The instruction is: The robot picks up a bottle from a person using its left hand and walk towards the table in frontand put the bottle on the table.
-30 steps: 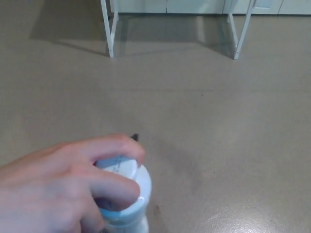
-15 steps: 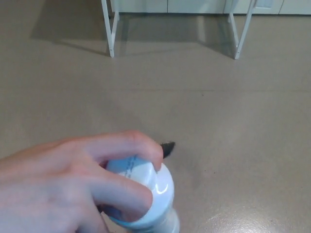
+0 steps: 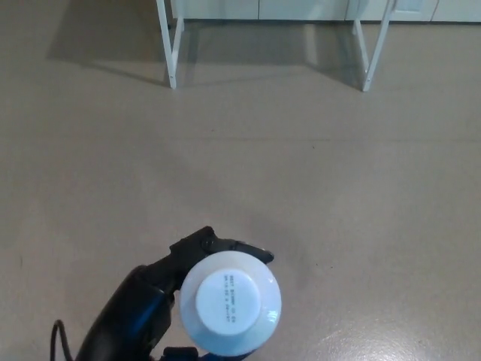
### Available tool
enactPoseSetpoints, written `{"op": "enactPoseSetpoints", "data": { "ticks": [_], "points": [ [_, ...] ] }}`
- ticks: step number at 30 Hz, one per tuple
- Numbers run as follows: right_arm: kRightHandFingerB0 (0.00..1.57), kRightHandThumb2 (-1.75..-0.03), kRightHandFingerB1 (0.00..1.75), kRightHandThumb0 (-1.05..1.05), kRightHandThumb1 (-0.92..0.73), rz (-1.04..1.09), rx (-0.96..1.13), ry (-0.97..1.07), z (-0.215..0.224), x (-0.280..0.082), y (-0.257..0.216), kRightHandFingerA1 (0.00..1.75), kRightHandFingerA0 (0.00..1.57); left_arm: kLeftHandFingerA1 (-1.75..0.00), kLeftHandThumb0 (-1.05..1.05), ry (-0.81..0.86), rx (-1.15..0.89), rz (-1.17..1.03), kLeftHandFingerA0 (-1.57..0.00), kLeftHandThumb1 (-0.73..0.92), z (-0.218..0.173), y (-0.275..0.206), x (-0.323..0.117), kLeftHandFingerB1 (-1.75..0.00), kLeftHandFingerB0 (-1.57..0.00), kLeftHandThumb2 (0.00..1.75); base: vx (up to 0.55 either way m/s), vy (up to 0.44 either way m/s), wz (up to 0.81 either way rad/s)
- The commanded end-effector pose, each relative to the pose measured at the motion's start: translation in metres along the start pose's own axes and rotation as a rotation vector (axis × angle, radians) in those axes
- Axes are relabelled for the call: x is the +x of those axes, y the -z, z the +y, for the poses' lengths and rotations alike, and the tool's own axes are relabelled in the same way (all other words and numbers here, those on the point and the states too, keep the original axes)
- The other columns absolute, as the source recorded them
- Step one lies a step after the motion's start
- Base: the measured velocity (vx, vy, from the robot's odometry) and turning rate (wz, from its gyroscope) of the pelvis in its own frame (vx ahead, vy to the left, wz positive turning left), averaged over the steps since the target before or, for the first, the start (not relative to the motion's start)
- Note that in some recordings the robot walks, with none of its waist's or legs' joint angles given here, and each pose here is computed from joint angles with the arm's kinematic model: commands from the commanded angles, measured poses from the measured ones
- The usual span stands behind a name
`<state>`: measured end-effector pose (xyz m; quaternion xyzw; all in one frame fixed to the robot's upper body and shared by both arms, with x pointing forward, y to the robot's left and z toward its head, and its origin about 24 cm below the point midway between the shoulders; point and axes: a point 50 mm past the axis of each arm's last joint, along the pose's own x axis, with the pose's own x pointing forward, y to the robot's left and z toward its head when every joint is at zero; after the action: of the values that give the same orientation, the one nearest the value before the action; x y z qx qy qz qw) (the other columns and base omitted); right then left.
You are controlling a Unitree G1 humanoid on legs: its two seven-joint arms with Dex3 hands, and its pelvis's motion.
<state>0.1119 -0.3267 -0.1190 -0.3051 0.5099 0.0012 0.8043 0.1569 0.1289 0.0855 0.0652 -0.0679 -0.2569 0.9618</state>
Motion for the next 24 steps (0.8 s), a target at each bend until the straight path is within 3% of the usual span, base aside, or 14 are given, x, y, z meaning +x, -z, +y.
{"op": "enactPoseSetpoints", "data": {
  "ticks": [1, 12, 24],
  "points": [
    [0.55, -0.61, 0.42, -0.35, -0.7, 0.028, -0.036, 0.011, -0.007, 0.0, 0.002, 0.49, 0.68, -1.33, -0.14, -0.032, 0.04, -0.032, -0.99, 0.83, 0.003, -0.004, -0.001, -1.11, -0.71, 0.67, 0.0, 0.0, 0.0],
    [0.49, -0.61, 0.39, -0.36, -0.71, 0.05, -0.094, -0.034, -0.004, 0.0, 0.004, 0.47, 0.65, -1.3, -0.12, -0.048, 0.022, -0.013, -1.02, 0.83, 0.006, 0.001, -0.008, -1.09, -0.71, 0.68, 0.04, 0.012, 0.15],
    [0.48, -0.61, 0.4, -0.38, -0.71, 0.05, -0.116, -0.055, -0.004, 0.0, 0.002, 0.47, 0.62, -1.3, -0.13, -0.049, 0.032, -0.006, -1.02, 0.82, 0.006, 0.005, -0.013, -1.07, -0.73, 0.66, 0.2, 0.214, -0.12]
  ]
}}
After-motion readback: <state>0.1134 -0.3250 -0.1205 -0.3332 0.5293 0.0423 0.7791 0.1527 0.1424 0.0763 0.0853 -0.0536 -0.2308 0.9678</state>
